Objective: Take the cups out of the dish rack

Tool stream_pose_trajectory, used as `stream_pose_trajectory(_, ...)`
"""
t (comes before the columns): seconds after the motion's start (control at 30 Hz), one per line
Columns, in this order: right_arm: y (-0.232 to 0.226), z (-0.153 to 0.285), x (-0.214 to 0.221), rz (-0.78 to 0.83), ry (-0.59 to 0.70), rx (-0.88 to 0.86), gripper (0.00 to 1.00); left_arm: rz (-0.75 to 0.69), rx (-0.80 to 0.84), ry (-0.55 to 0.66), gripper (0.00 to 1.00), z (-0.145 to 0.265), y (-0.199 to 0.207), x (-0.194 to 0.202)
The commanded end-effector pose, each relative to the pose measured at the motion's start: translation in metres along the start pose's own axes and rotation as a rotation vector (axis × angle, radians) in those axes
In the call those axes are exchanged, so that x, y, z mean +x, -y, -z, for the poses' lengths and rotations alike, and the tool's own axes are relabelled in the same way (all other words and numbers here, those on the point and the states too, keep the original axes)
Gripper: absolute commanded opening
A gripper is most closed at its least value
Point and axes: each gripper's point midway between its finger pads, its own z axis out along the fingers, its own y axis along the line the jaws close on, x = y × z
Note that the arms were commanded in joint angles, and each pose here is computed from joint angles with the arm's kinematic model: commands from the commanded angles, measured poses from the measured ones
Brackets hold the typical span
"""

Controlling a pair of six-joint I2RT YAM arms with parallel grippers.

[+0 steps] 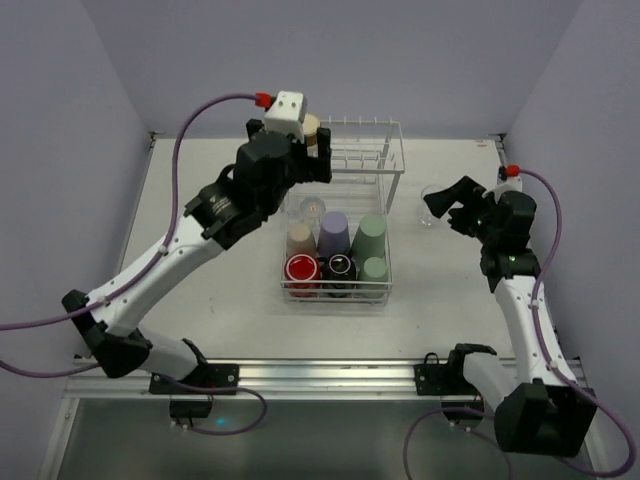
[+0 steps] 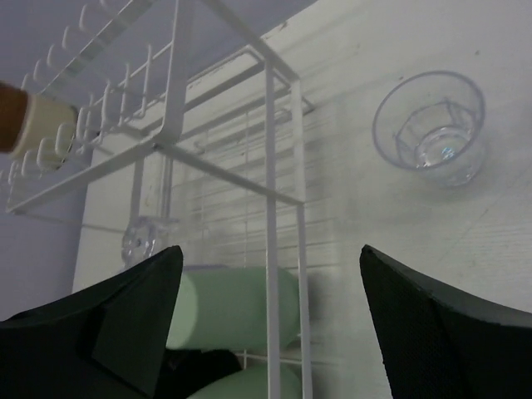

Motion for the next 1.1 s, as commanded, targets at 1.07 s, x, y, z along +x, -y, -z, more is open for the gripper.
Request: stream_pose_trajectory(1.07,-0.099,0.061,0.032,0.100,-0.011,-0.435,0.96,-0.117,-0.136,-0.220,0.91,-0.178,-0.056,0.048)
